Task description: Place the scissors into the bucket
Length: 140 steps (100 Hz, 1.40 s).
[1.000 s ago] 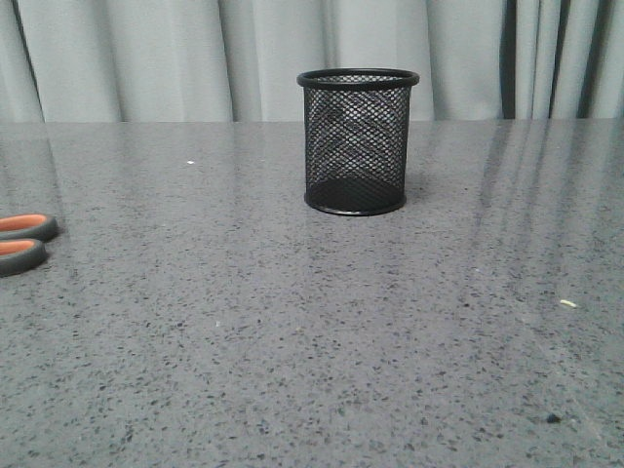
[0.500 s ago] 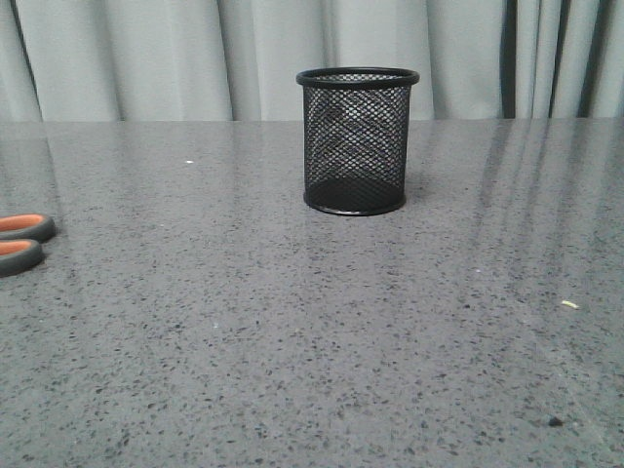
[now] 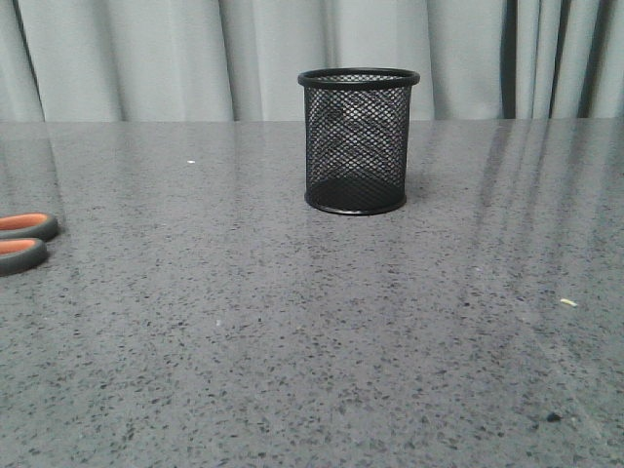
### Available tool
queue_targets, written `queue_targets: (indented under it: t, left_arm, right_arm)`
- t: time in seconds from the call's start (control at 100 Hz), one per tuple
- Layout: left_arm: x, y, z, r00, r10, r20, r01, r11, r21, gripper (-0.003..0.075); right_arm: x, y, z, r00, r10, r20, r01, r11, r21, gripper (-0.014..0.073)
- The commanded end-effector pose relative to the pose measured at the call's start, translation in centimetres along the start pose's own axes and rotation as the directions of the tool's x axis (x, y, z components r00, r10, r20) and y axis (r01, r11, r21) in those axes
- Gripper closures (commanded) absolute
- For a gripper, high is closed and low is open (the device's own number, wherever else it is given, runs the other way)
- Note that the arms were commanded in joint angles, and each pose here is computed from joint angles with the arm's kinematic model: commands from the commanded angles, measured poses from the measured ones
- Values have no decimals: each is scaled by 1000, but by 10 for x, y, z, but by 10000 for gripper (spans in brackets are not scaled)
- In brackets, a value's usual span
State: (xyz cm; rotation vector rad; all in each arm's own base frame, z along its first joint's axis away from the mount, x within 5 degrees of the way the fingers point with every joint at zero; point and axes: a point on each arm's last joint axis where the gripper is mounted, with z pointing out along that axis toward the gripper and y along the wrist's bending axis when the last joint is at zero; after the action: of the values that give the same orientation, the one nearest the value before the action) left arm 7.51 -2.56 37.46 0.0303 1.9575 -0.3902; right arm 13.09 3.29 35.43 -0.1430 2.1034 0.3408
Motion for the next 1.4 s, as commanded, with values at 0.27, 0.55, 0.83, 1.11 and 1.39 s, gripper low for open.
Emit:
queue_targets:
  t: [0.27, 0.55, 0.83, 1.11, 1.39]
  left_arm:
    - [-32, -7, 26, 989, 101, -109, -93, 993, 72, 659]
    - [-27, -6, 41, 970, 111, -214, -89, 990, 110, 311]
    - [-24, -6, 51, 924, 233, -304, -190, 968, 167, 311]
    - [-42, -2, 82, 809, 390, -440, -293, 916, 274, 311]
    - [-62, 13, 146, 593, 624, -508, -434, 780, 452, 311]
  right_arm:
    - [-42, 1, 14, 992, -74, -102, 74, 997, -4, 643]
    - [-38, 1, 14, 986, -87, -141, 86, 996, -14, 324]
    - [-38, 1, 14, 986, -87, -139, 86, 996, -13, 97]
    - [-39, 1, 14, 987, -87, -135, 86, 996, -12, 97]
    - [-39, 4, 14, 986, -100, -133, 97, 995, -29, 97]
